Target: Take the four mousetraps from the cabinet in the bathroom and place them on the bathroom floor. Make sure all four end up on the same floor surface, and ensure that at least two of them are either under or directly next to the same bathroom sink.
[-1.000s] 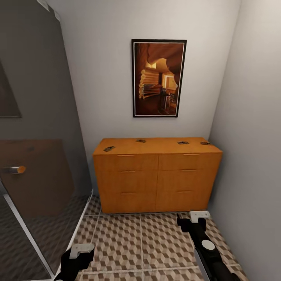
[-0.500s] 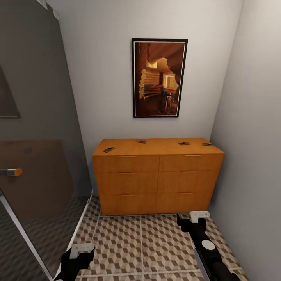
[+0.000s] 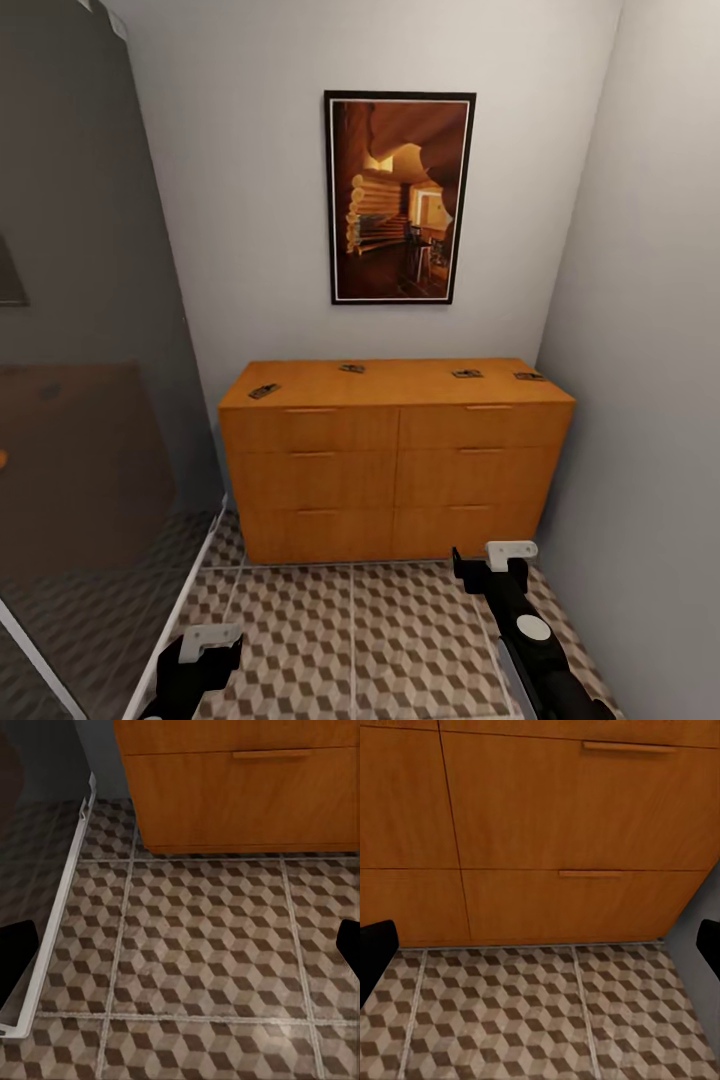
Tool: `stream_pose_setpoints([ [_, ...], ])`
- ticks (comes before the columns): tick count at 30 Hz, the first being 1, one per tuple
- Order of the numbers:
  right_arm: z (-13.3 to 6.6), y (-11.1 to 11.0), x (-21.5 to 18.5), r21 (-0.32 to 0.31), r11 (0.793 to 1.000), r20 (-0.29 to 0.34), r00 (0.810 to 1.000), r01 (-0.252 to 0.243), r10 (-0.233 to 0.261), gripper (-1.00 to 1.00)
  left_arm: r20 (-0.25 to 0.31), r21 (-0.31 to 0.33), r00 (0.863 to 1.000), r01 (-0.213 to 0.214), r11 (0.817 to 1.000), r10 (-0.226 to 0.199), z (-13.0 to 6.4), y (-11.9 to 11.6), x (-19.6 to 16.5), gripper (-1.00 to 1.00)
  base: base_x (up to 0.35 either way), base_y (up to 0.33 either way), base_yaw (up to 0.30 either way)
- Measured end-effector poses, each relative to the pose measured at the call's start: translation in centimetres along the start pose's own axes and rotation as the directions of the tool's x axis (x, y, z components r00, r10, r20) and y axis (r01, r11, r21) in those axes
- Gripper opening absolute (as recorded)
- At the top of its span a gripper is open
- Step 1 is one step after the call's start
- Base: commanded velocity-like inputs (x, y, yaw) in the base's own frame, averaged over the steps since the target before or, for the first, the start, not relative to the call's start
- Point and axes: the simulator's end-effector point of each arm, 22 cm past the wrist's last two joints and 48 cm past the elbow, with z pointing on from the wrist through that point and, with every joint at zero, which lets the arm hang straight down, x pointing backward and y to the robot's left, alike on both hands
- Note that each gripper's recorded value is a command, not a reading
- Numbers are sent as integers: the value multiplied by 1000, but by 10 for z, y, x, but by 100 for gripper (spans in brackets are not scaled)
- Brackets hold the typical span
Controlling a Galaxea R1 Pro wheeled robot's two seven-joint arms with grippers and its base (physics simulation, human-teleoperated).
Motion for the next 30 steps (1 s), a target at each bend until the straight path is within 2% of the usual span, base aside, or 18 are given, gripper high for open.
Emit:
stream_pose_setpoints([
  [22, 0, 0, 0, -1, 1000, 0, 1000, -1, 1, 100, 2, 3, 1000, -1, 1000, 1, 0, -1, -1, 100, 9, -5, 0],
  [30, 2, 1, 17, -5, 1000, -35, 999, 3, -4, 100, -4, 3, 1000, -1, 1000, 1, 0, -1, 2, 100, 0, 0, 0],
])
